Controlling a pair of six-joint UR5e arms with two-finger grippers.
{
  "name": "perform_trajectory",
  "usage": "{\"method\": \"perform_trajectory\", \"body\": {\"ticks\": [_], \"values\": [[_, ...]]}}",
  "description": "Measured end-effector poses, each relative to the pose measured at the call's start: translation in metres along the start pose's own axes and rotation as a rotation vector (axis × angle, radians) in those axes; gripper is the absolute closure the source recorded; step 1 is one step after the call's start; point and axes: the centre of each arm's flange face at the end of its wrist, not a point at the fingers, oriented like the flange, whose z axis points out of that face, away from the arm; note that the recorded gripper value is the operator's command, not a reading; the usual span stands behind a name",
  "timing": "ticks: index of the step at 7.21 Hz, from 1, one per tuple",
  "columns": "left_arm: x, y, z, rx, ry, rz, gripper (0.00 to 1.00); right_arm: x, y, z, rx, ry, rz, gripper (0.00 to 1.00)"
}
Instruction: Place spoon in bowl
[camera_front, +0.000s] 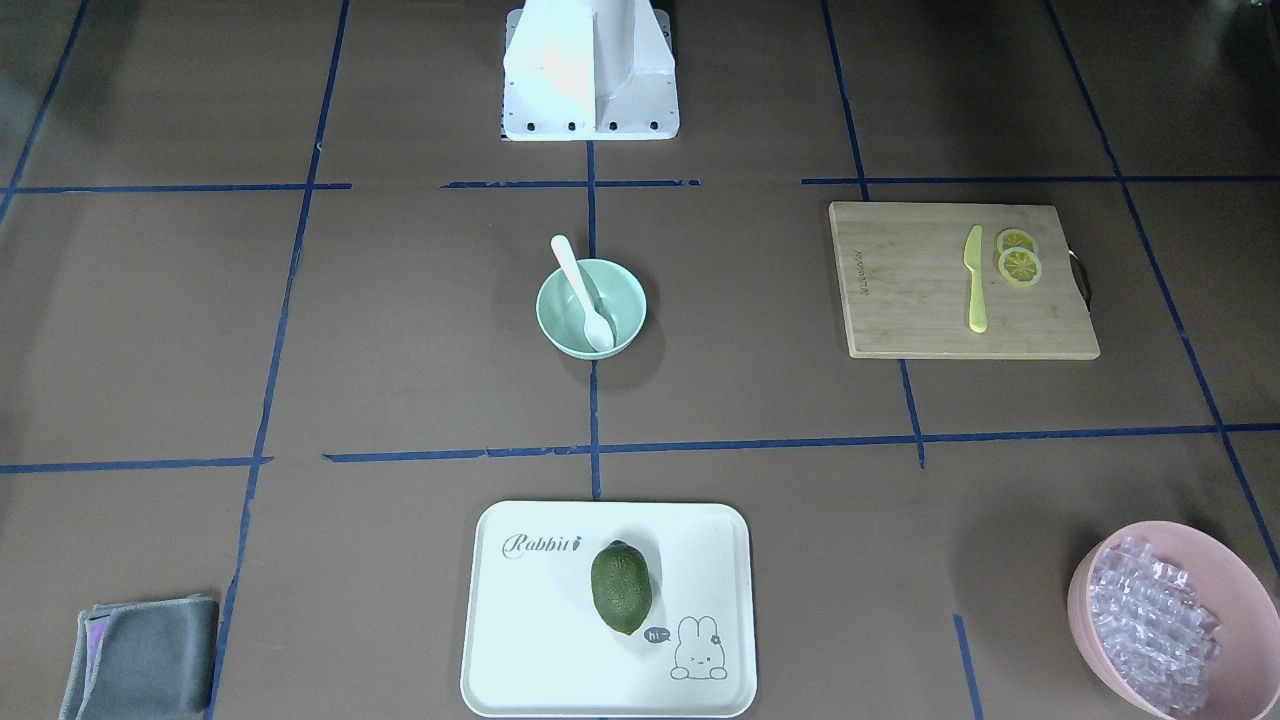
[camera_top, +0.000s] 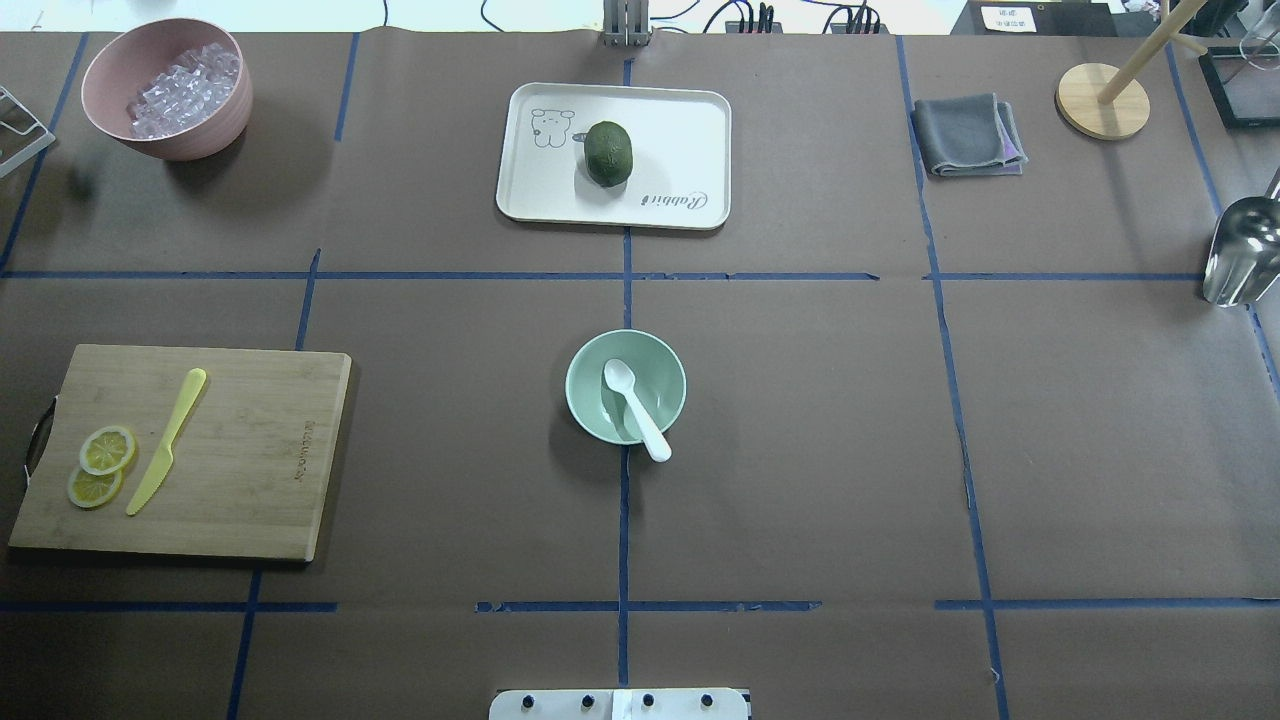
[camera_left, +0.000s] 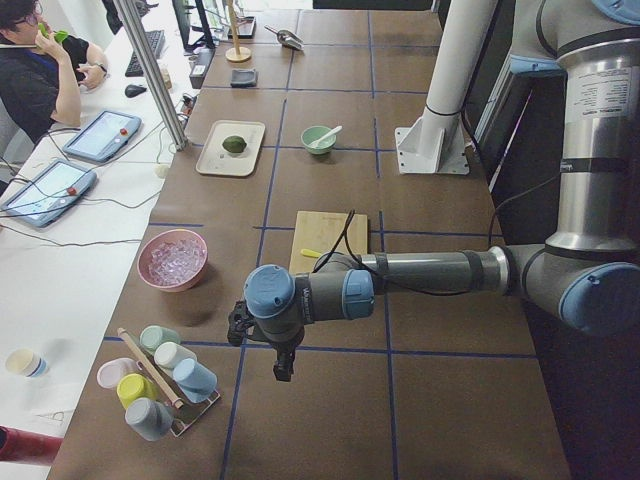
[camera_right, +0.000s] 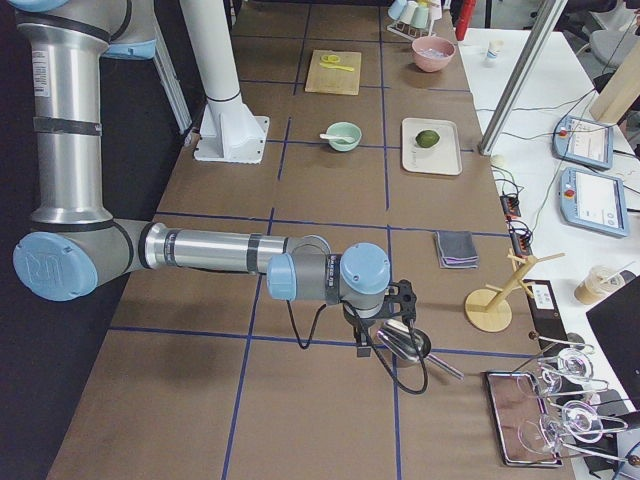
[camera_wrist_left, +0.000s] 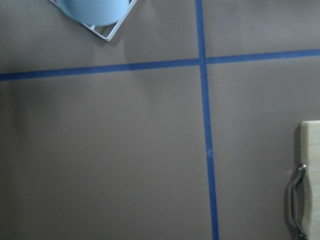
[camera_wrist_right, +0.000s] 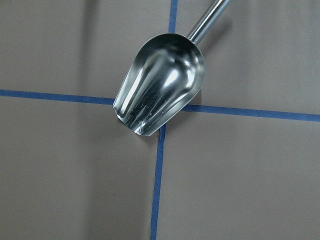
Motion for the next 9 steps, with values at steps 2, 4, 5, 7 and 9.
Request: {"method": "perform_trajectory", "body": {"ticks": [2,4,5,7,9], "values": [[0.0014,-0.0015,-0.0014,0.006,-0.005,-0.013,0.0,0.0001,0.0,0.0,0.0,0.001,0.0,0.0],[0.0022,-0.0031,-0.0025,0.007,-0.009,-0.012,0.0,-0.0004,-0.0002,-0.0005,0.001,0.001,-0.002,0.0],[0.0024,-0.0037,-0.0029,0.008,-0.009,-0.011,0.0,-0.0007,-0.0006,-0.0007,0.001,0.0,-0.003,0.0],[0.0029,-0.0046,-0.0035,0.009,-0.01,-0.01,0.0,-0.0008,-0.0009,-0.0008,0.002,0.0,-0.003,0.0],[0.0031,-0.0049,-0.0037,0.009,-0.01,-0.009,0.0,-0.0013,-0.0016,-0.0013,0.003,0.0,-0.005,0.0]]}}
